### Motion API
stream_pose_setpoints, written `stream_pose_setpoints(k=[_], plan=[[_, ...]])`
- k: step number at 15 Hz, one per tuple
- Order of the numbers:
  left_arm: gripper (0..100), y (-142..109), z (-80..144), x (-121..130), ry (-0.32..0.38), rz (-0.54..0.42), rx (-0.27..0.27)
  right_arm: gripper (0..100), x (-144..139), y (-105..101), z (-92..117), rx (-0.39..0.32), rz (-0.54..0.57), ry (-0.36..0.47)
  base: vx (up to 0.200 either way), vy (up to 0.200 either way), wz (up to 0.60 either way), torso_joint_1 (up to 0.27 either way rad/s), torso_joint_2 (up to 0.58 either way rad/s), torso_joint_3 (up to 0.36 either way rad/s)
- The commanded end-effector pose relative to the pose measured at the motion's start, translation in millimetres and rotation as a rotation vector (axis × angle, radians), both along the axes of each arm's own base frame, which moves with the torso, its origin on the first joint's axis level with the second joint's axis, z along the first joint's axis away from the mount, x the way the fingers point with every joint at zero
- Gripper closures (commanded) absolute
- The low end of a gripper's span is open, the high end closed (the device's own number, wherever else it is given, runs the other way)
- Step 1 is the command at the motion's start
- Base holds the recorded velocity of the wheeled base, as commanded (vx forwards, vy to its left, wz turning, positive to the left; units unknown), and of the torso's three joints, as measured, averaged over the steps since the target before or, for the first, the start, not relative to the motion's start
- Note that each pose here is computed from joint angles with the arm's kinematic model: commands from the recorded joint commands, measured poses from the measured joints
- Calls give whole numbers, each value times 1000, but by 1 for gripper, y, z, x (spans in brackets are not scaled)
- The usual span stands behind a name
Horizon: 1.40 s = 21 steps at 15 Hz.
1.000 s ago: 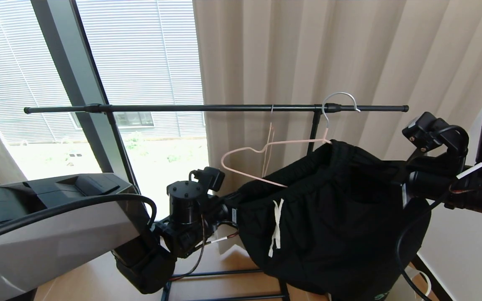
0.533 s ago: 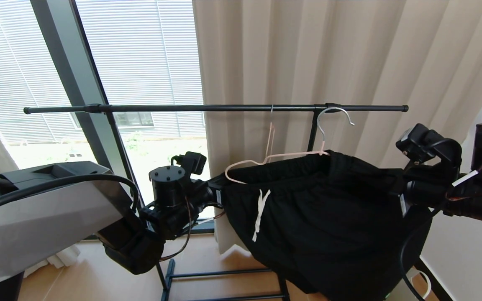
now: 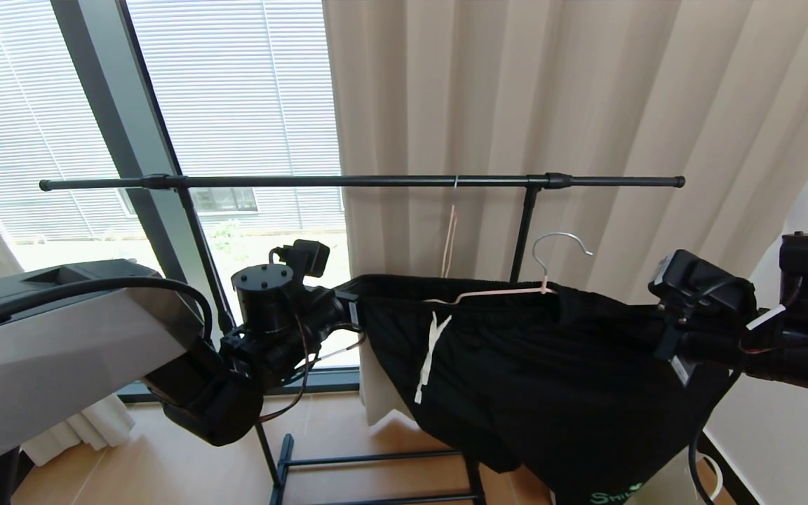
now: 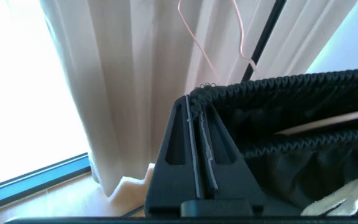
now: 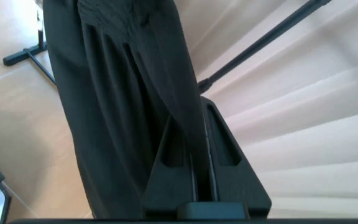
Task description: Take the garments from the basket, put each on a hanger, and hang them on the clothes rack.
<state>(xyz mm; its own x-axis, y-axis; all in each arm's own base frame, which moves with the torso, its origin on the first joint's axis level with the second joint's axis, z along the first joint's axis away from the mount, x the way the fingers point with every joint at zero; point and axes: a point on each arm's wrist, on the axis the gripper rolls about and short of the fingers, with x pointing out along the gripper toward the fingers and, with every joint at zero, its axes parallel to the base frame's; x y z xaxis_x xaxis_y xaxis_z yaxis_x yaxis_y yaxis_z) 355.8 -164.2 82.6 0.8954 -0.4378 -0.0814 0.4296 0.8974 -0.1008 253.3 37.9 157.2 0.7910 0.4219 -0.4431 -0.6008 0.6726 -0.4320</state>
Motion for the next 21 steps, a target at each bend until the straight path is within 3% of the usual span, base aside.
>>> stream_pose_setpoints(k=[1,3,6,8,10,13,17,19,21], plan=[[100,0,14,-8,-25,-9,-12,100,4,3,-9,-14,-7,31,0,0,0,0,0,0],[100,-8,24,-23,-37,-44,-20,100,8,16,-14,-25,-6,55,0,0,0,0,0,0],[100,-20,38,-48,-50,-105,-27,100,11,39,-16,63,-58,74,0,0,0,0,0,0],[100,-29,39,-63,-61,-147,13,100,16,54,-22,134,-82,54,0,0,0,0,0,0],[100,-29,38,-66,-77,-151,50,100,17,60,-24,153,-108,39,0,0,0,0,0,0],[100,-29,39,-66,-83,-151,50,100,18,61,-20,190,-132,31,0,0,0,0,0,0],[100,-12,50,-46,-108,-55,44,100,12,57,-18,191,-137,14,0,0,0,0,0,0],[100,2,62,-28,-52,61,62,100,6,55,-17,161,-120,-4,0,0,0,0,0,0],[100,1,69,-23,-3,115,52,100,4,54,-19,144,-114,-3,0,0,0,0,0,0]])
